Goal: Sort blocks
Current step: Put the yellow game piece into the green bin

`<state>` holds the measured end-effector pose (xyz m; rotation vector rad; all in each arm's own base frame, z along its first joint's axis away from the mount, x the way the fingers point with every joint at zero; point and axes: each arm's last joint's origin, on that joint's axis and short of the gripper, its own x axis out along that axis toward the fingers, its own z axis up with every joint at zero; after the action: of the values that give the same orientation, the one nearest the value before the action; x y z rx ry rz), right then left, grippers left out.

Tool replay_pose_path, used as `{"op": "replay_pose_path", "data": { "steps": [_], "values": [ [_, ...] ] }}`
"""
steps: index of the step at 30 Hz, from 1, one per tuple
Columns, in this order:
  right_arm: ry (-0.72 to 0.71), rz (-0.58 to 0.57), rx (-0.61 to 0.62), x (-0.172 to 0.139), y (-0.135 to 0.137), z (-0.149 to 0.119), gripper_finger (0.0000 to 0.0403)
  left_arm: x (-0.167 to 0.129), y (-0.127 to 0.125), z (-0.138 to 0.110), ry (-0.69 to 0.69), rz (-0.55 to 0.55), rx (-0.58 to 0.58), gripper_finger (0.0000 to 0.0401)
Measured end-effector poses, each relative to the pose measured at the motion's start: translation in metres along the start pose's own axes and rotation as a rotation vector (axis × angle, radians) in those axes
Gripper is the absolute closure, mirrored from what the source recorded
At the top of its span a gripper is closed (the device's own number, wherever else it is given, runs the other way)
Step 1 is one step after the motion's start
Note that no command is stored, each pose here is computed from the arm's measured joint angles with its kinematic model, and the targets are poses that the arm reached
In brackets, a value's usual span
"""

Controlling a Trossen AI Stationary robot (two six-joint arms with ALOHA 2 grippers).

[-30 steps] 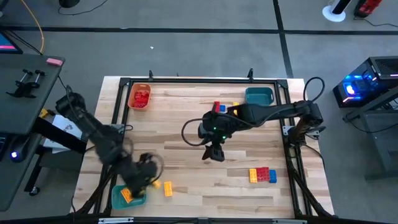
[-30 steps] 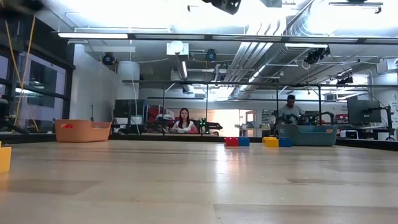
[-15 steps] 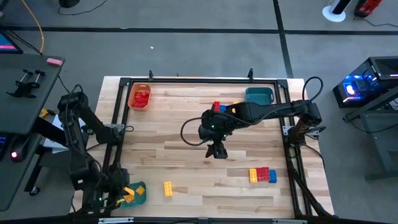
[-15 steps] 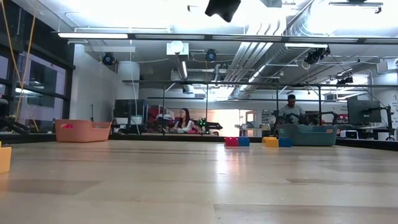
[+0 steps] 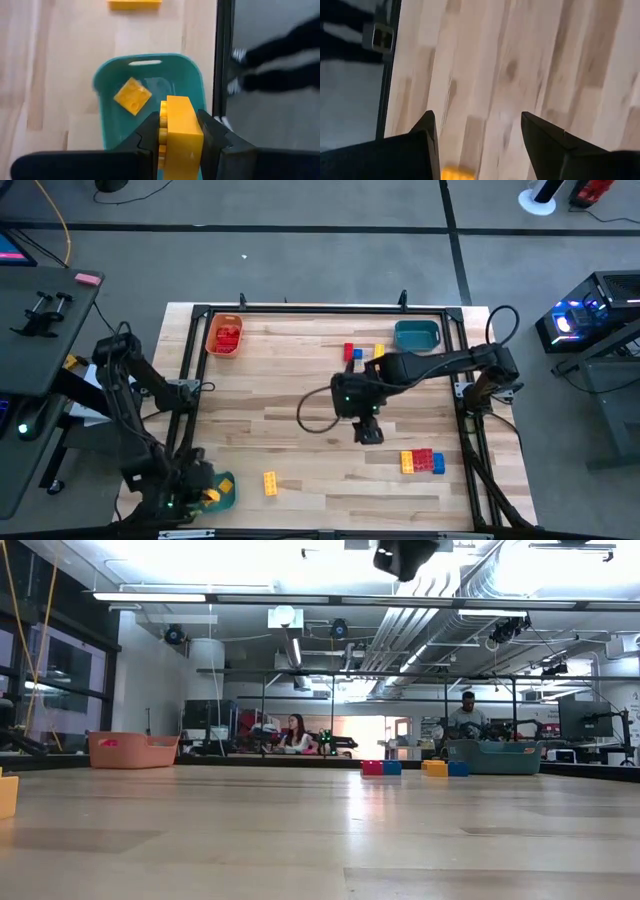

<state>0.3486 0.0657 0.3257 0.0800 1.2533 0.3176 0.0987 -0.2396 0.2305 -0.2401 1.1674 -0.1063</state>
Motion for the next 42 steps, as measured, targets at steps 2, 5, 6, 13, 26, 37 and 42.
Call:
{"op": "replay_pose_path", "data": {
  "steps": [2, 5, 6, 13, 26, 37, 42],
  "values": [
    [0.048, 0.003, -0.009, 0.001, 0.006, -0.005, 0.0234, 0.007, 0.001, 0.004, 0.065, 0.004, 0.053, 0.0338],
    [0.105, 0.007, -0.012, 0.003, 0.015, -0.011, 0.0234, 0.011, 0.005, 0.011, 0.122, 0.012, 0.064, 0.0331],
    [0.12, 0.007, -0.006, 0.003, 0.017, -0.012, 0.0234, 0.012, 0.006, 0.013, 0.124, 0.008, 0.055, 0.032],
    [0.185, -0.064, 0.02, 0.007, 0.039, -0.021, 0.0234, 0.015, 0.009, 0.021, 0.222, -0.029, -0.073, 0.0229],
    [0.343, -0.216, 0.081, 0.011, 0.075, -0.05, 0.0234, -0.01, 0.019, 0.054, -0.002, -0.143, -0.16, 0.0175],
    [0.336, -0.157, 0.583, 0.04, 0.073, -0.152, 0.0234, 0.029, 0.067, 0.141, -0.129, -0.14, -0.256, 0.0174],
    [0.18, -0.026, 0.676, 0.052, 0.082, -0.179, 0.0234, 0.07, 0.057, 0.137, 0.122, -0.259, -0.275, 0.0178]
  ]
}}
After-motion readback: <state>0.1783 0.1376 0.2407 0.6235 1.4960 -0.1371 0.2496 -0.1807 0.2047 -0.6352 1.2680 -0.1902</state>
